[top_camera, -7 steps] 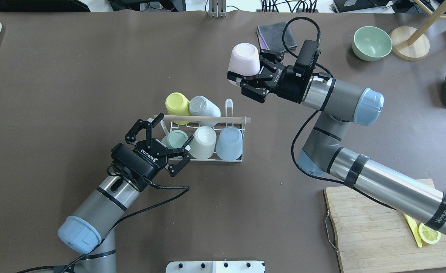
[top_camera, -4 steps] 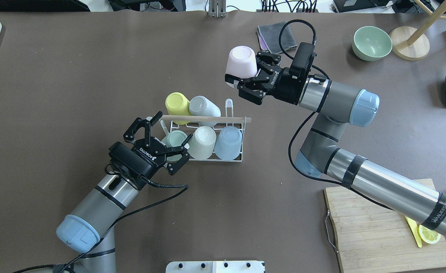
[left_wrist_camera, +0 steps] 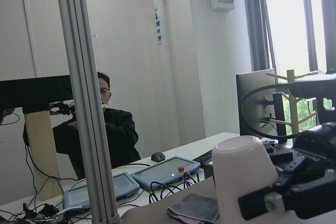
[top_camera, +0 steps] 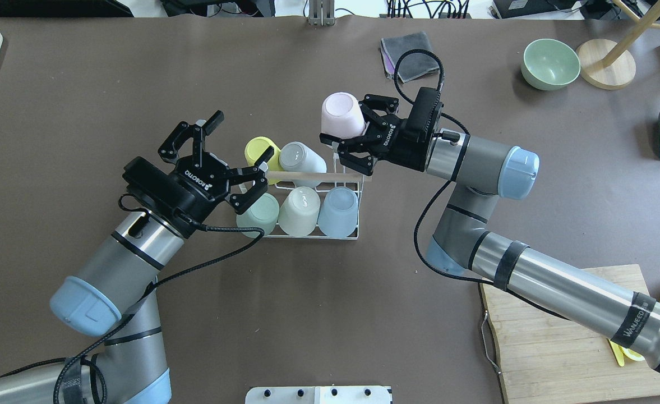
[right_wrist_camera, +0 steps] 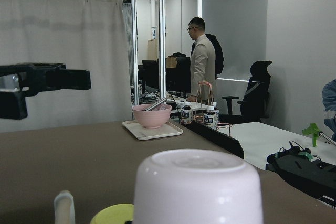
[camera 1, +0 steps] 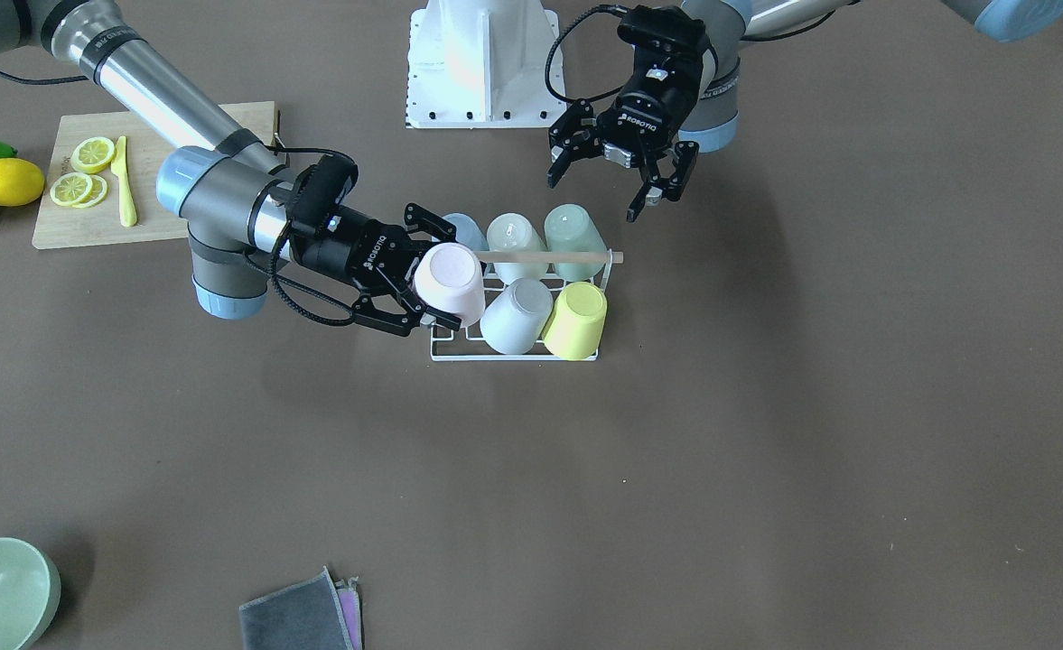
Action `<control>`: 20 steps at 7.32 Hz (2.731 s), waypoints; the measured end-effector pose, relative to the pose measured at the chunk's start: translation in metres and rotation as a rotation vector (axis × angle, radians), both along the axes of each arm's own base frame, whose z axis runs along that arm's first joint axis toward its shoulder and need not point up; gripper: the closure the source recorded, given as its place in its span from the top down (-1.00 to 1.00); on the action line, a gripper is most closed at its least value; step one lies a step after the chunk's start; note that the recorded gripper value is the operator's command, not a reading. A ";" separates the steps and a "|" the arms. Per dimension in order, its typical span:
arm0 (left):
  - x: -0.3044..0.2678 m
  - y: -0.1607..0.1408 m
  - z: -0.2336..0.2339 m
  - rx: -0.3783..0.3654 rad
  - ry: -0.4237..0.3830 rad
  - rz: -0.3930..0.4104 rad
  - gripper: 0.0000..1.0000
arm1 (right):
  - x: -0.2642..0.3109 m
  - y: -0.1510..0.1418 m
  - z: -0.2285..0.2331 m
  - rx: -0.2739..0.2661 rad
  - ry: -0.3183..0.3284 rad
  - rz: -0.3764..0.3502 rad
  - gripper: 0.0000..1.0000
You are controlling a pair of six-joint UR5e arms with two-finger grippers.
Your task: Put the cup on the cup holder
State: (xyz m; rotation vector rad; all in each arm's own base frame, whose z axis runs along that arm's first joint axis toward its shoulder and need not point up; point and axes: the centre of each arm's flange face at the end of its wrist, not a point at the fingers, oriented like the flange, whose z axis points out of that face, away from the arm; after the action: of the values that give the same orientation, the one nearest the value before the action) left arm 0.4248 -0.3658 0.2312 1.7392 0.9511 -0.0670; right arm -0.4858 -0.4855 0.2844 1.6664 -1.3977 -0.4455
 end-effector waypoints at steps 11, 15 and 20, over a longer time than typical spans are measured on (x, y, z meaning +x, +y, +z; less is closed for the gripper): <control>-0.117 -0.203 0.006 -0.254 -0.591 0.209 0.96 | -0.012 0.012 0.008 0.052 0.042 0.013 -1.00; -0.139 -0.250 0.061 -0.585 -0.789 0.316 0.96 | -0.014 0.011 0.010 0.059 0.052 0.019 -1.00; -0.156 -0.264 0.085 -0.697 -0.810 0.383 0.96 | -0.006 0.004 0.008 0.075 0.057 0.014 -1.00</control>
State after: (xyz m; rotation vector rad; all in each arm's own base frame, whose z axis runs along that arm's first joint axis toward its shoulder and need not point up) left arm 0.2692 -0.6297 0.3164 0.7885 0.5292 0.4709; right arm -0.4918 -0.4820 0.2925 1.7095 -1.3409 -0.5395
